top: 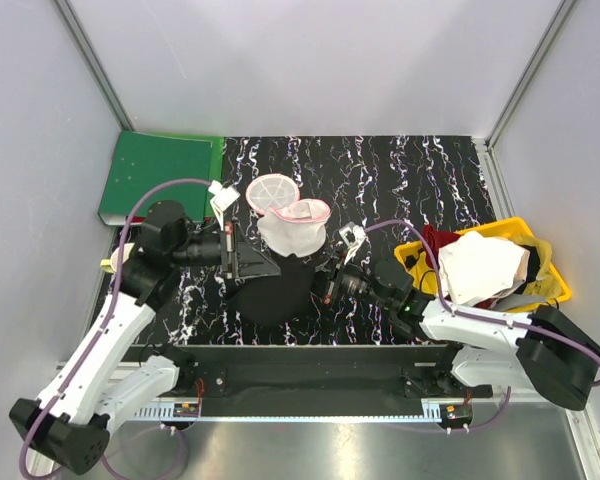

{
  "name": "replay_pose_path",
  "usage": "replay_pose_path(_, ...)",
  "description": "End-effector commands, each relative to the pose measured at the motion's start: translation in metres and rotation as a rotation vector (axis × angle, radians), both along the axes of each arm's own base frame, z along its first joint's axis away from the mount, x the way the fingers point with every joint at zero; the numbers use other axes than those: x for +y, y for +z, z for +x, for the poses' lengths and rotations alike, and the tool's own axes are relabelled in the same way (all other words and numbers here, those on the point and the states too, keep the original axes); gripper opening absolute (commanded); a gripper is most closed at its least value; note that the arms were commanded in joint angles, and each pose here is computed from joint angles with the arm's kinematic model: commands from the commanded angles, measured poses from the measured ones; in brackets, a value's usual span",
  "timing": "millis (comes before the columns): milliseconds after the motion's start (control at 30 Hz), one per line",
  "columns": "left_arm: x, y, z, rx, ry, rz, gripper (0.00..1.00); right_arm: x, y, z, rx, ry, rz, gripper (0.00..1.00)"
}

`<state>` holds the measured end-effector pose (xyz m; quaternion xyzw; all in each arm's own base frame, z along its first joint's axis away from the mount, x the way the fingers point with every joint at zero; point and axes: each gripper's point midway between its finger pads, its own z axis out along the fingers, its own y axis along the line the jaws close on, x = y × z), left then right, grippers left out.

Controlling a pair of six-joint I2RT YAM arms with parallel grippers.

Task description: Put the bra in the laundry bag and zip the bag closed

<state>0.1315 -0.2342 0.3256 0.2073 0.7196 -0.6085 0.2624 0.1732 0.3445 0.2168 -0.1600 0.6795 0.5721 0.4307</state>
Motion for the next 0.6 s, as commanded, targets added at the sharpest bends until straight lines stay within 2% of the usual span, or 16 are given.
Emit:
replay_pose_path(0, -0.009, -0.014, 0.016, -0.009, -0.015, -0.021, 0.00, -0.002, 0.004, 0.009, -0.070, -0.034, 0.061, 0.07)
replay_pose_path(333, -0.028, -0.094, 0.065, 0.128, 0.022, 0.082, 0.00, 0.000, -0.067, 0.016, 0.062, -0.035, -0.008, 0.08)
replay_pose_path(433, -0.034, -0.120, 0.076, 0.164, 0.027, 0.104, 0.00, -0.005, -0.094, 0.023, 0.161, -0.082, -0.079, 0.05)
replay_pose_path(533, -0.036, -0.137, 0.080, 0.187, 0.021, 0.121, 0.00, -0.022, -0.122, 0.032, 0.272, -0.183, -0.216, 0.04)
replay_pose_path(567, -0.036, -0.141, 0.081, 0.190, 0.021, 0.128, 0.00, -0.039, -0.137, 0.033, 0.323, -0.258, -0.310, 0.04)
